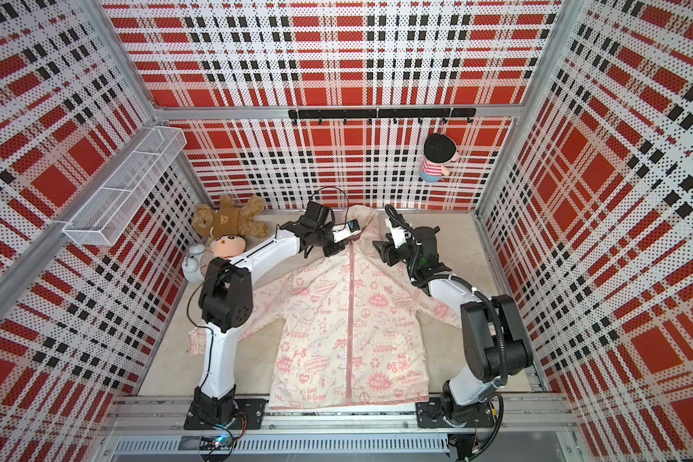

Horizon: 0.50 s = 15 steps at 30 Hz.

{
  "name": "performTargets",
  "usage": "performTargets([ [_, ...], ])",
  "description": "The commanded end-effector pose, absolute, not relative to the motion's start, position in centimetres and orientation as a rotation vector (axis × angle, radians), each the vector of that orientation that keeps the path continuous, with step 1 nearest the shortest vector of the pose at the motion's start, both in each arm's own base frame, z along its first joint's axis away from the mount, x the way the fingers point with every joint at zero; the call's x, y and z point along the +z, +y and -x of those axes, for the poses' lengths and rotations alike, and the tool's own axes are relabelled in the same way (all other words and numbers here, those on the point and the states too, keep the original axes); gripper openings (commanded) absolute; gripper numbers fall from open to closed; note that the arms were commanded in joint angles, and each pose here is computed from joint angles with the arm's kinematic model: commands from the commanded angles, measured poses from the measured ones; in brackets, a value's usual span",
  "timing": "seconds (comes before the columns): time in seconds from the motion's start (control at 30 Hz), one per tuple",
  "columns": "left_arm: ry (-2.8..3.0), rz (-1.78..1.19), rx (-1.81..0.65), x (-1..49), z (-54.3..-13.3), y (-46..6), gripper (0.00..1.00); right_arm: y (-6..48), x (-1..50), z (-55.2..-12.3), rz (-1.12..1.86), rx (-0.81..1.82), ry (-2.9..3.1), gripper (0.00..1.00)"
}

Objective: Unzip the jacket
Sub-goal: Unzip the zipper on the jacket.

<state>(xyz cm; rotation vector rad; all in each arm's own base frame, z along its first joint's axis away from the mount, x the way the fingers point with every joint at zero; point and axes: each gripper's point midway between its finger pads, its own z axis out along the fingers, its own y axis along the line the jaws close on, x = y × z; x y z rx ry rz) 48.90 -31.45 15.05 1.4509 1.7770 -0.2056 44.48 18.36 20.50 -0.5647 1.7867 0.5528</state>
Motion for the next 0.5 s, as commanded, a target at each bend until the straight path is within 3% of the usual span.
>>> performTargets([
  [0.0, 1.578, -1.34, -0.154, 20.4, -48.8, -32.0, 0.0, 19.0, 22.1, -43.9, 0.592, 0.569, 1.719, 0.6],
  [0.27, 1.206, -1.299, -0.125, 23.1, -41.1, -31.1, 0.0, 19.7, 21.5, -43.9, 0.581, 0.652, 1.739, 0.62],
  [0.47, 1.116, -1.313, -0.145, 23.0, -38.5, -30.5, 0.0, 23.2, 22.2, -41.5, 0.827, 0.896, 1.692, 0.67],
])
